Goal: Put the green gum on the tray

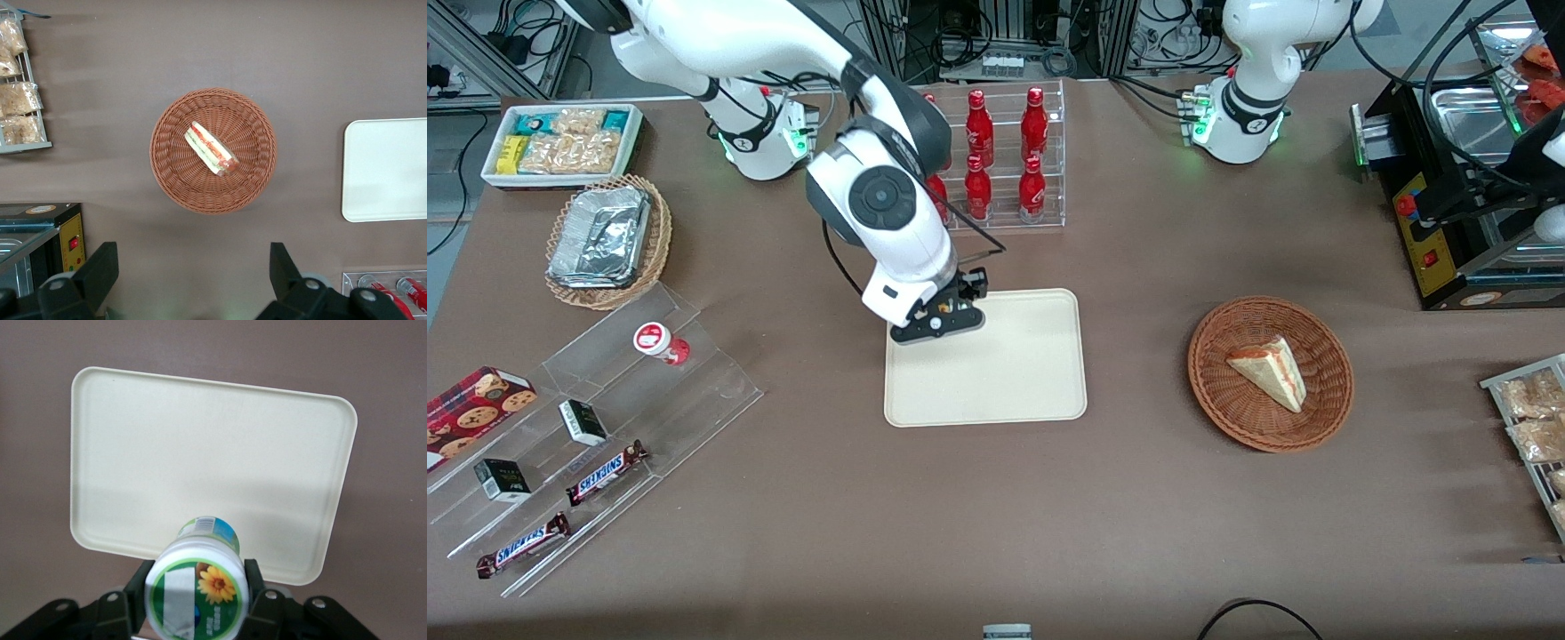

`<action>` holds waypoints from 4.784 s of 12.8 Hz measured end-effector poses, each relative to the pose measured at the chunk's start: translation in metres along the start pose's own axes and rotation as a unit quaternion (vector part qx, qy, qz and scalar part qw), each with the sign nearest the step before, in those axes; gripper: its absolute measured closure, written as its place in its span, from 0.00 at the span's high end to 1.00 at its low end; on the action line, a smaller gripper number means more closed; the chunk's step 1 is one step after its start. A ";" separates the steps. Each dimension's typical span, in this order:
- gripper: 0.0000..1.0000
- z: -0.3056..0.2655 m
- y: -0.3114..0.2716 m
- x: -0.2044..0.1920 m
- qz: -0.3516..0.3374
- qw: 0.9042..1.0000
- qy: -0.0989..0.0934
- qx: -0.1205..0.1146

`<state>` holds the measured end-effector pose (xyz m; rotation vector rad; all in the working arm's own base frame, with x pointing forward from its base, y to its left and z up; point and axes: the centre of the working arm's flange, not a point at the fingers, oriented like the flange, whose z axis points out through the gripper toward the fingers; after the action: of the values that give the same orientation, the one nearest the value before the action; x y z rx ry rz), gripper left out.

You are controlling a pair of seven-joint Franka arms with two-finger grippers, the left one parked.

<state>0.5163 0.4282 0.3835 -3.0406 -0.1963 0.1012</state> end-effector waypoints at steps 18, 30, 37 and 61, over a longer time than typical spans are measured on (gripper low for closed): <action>0.59 0.121 -0.031 0.008 0.061 0.996 0.059 -0.033; 0.78 0.155 -0.043 -0.007 0.081 0.994 0.061 -0.037; 1.00 0.046 -0.002 0.010 0.077 0.994 0.061 -0.049; 1.00 -0.243 0.411 -0.084 0.082 0.995 -0.039 -0.027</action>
<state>0.5020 -0.0100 0.5903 -3.1036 0.0477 0.2297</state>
